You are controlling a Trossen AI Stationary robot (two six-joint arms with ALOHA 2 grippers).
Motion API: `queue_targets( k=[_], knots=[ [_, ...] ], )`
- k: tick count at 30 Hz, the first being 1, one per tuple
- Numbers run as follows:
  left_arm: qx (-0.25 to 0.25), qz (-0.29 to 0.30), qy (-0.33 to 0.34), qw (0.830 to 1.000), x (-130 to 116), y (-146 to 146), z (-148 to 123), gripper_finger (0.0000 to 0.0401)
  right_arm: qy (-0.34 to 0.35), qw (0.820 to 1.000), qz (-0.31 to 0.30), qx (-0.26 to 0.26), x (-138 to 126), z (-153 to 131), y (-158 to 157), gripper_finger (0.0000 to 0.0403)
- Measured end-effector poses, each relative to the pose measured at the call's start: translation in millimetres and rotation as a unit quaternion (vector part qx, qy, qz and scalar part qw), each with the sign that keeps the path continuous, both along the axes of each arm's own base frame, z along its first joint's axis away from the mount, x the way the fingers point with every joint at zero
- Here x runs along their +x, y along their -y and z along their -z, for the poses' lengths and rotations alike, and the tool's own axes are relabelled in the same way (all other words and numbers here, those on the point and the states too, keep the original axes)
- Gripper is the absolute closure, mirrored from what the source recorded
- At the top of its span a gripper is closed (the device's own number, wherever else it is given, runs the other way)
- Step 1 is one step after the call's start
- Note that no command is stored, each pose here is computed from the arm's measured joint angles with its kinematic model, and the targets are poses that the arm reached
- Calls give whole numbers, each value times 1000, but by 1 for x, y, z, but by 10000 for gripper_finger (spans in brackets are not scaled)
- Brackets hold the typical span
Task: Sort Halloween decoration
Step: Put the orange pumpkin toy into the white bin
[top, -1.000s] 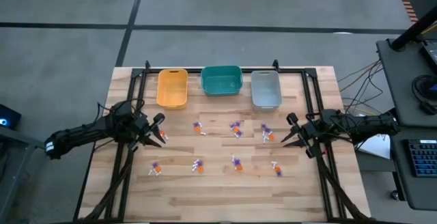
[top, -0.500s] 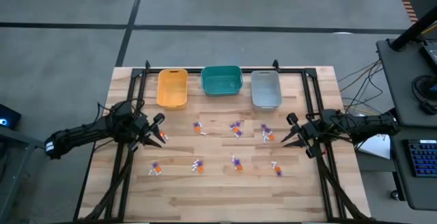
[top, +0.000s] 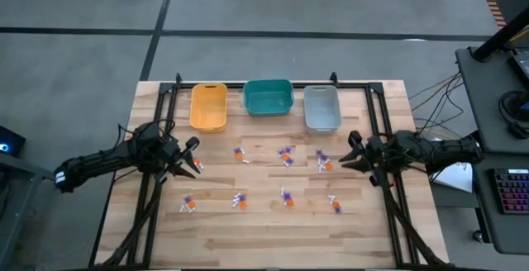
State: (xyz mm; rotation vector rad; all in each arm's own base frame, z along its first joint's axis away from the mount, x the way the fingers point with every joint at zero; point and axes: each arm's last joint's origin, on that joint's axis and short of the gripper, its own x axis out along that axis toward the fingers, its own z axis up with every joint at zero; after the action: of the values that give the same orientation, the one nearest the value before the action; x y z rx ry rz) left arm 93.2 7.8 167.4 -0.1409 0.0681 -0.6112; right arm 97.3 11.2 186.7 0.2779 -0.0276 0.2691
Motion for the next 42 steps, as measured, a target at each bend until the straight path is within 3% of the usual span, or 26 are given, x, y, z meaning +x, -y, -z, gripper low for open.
queue_targets(
  k=[7,10,11,13,16,18,20,26,32,42],
  knots=[
    [11,0,8,1000,0,0,0,326,20,992,123,29,2,-5,7,330],
    [56,-30,94,994,1,-1,-12,326,33,987,157,7,4,-7,9,330],
    [45,-43,138,989,0,0,-22,326,35,985,169,-7,5,-8,10,330],
    [-5,-77,229,970,-7,0,-45,326,40,979,200,-26,7,-9,11,330],
    [-72,-148,361,918,-22,0,-70,326,68,966,248,-25,8,-15,14,330],
    [-127,-173,405,889,-30,-1,-78,326,87,959,269,-24,9,-19,15,330],
    [-160,-184,416,876,-33,-2,-83,326,99,956,274,-40,10,-22,15,330],
    [-162,-191,391,885,-28,-4,-82,326,124,948,284,-78,11,-31,15,330],
    [-162,-196,378,890,-24,-5,-80,326,120,949,282,-73,17,-46,14,330],
    [-171,-197,357,897,-20,-6,-78,326,10,962,265,-64,51,-61,12,330]
  ],
)
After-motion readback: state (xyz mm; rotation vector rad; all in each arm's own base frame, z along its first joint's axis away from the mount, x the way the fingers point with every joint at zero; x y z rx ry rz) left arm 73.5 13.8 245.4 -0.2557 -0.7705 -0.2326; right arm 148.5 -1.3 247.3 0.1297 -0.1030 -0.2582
